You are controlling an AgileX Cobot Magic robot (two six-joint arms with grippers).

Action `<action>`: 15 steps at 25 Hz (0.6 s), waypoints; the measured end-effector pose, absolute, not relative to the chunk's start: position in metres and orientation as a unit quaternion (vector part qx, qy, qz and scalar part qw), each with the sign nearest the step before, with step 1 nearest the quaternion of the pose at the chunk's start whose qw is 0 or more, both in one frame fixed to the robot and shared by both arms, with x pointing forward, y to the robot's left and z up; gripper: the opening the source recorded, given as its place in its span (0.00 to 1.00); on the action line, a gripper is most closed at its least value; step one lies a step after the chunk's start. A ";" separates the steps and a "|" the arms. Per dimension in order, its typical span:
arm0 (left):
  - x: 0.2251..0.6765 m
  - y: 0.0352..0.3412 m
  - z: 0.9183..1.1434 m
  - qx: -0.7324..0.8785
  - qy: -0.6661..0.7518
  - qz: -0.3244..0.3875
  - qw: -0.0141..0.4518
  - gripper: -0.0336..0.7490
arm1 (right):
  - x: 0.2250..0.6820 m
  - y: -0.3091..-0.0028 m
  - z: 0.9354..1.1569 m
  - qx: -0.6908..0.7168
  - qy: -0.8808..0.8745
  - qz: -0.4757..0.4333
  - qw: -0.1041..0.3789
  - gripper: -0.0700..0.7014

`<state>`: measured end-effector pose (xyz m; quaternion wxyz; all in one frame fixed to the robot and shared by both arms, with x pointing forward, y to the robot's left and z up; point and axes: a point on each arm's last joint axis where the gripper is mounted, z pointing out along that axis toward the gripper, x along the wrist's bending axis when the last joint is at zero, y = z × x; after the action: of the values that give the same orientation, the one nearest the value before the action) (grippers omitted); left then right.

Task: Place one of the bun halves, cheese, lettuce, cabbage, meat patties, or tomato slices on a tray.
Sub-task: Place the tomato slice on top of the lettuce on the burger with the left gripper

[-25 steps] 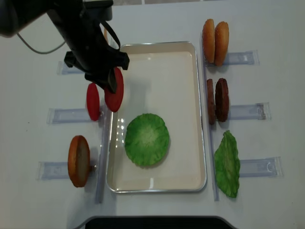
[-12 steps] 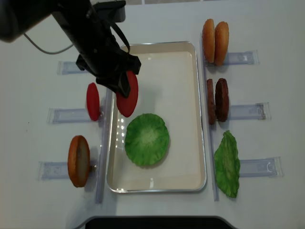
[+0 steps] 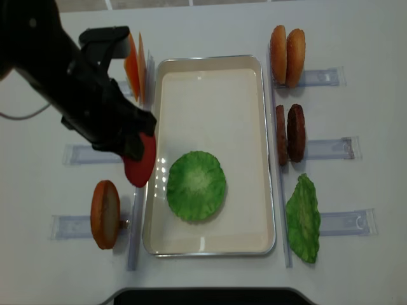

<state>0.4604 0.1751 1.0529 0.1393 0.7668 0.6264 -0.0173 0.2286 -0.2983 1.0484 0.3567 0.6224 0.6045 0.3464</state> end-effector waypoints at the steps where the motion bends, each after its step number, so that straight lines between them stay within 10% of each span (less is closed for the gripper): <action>1: 0.455 0.178 1.049 0.765 0.629 -0.019 0.136 0.12 | 0.229 -0.298 1.048 0.622 0.604 0.346 0.357 0.47; 15: 0.444 0.179 1.038 0.749 0.630 -0.018 0.203 0.12 | 0.229 -0.298 1.048 0.622 0.604 0.346 0.357 0.47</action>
<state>0.4437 0.1789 1.0377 0.2027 0.7492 0.6303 -0.0182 0.2286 -0.2983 1.0484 0.3567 0.6224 0.6045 0.3464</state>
